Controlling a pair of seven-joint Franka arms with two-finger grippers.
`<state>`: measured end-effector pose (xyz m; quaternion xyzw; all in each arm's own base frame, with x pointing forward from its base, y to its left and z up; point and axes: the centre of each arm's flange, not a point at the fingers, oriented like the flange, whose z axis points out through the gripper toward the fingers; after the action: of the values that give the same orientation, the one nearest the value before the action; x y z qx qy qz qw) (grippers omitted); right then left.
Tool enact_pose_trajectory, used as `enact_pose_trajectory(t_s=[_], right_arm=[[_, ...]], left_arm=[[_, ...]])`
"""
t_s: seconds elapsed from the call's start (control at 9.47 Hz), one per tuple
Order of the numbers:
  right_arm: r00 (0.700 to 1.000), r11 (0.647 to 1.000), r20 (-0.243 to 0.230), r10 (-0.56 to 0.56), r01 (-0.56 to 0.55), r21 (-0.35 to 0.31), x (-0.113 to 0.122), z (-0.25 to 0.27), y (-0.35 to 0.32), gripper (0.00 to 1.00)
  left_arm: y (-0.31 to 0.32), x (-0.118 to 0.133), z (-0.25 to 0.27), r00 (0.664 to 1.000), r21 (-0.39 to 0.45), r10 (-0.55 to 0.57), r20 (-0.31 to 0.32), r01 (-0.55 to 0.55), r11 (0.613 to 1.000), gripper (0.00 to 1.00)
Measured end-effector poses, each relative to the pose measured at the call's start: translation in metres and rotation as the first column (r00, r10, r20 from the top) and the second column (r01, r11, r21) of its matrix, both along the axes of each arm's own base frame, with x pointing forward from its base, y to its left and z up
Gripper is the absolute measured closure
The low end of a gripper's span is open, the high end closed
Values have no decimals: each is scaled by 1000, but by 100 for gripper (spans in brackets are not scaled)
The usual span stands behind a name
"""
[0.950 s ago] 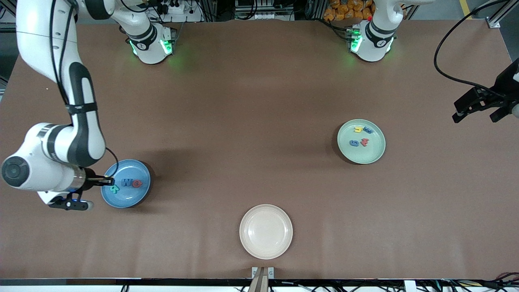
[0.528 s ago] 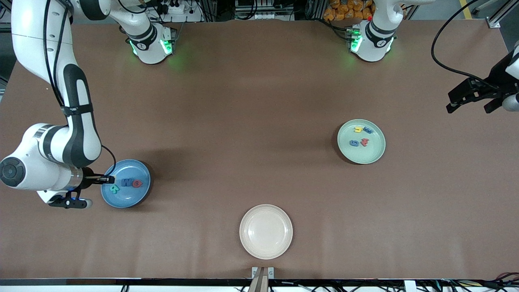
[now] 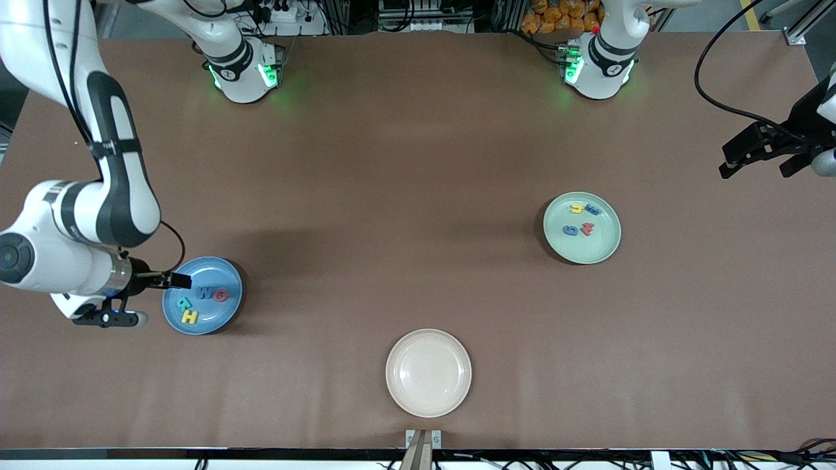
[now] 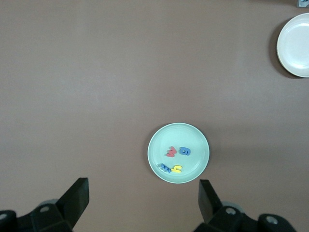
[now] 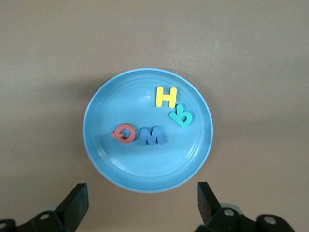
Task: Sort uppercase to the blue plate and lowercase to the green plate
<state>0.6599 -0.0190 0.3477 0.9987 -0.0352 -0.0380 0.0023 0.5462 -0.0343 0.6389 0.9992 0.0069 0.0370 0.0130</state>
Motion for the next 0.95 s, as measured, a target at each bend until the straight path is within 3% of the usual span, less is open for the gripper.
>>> enact_pose_trajectory(t_s=[0.21, 0.53, 0.95], right_arm=[[998, 1000, 66, 6, -5, -11, -24, 60, 14, 0], [990, 999, 138, 29, -27, -16, -58, 155, 29, 0], [990, 997, 123, 71, -69, -20, -76, 233, 52, 0]], left_arm=[[-4, 3, -8, 1000, 5, -6, -26, 6, 1000, 0], [-7, 4, 6, 1000, 6, -11, 5, 11, 1000, 0], [-3, 5, 16, 1000, 5, -5, 24, 5, 1000, 0]])
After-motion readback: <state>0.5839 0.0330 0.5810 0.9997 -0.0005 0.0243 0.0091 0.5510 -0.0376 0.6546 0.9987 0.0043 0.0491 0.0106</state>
